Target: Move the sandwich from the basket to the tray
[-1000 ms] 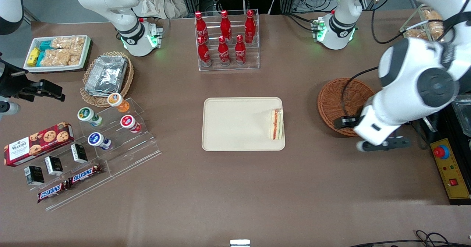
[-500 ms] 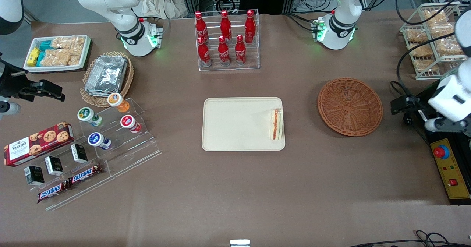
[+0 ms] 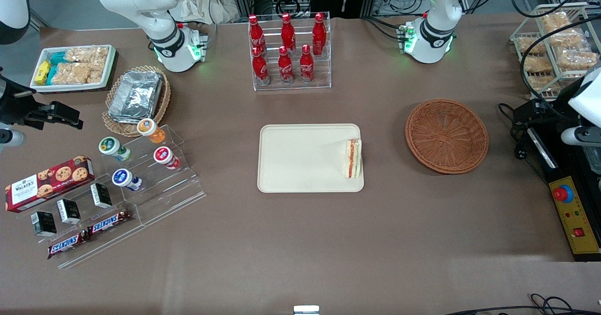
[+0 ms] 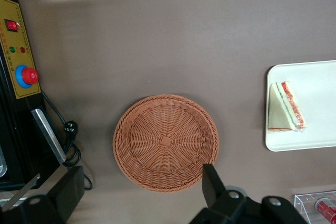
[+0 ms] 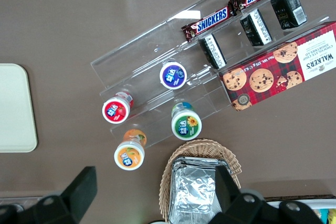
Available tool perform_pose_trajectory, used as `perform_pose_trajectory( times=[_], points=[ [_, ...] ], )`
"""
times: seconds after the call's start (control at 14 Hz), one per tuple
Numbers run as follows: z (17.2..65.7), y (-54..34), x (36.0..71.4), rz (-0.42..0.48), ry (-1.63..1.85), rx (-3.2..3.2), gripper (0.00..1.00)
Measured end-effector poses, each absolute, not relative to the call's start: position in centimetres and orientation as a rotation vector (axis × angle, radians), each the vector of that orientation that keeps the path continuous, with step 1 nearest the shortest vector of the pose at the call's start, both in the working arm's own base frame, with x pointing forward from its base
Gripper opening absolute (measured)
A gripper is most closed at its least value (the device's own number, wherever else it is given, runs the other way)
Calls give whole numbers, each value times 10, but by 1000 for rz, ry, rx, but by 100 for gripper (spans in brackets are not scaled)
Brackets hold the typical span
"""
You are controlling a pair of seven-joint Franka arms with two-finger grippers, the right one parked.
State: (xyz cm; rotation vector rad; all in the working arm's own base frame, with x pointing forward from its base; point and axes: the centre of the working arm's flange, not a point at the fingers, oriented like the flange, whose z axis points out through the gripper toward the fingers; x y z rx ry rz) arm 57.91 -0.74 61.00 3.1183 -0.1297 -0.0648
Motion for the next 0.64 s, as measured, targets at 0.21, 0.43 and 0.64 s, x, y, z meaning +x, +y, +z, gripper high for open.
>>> perform_pose_trajectory(
  times=[0.21, 0.43, 0.64],
  points=[
    [610, -7, 579, -66, -126, 3118, 100],
    [609, -8, 577, -89, -126, 3117, 100],
    [609, -8, 577, -91, -126, 3117, 100]
  ],
)
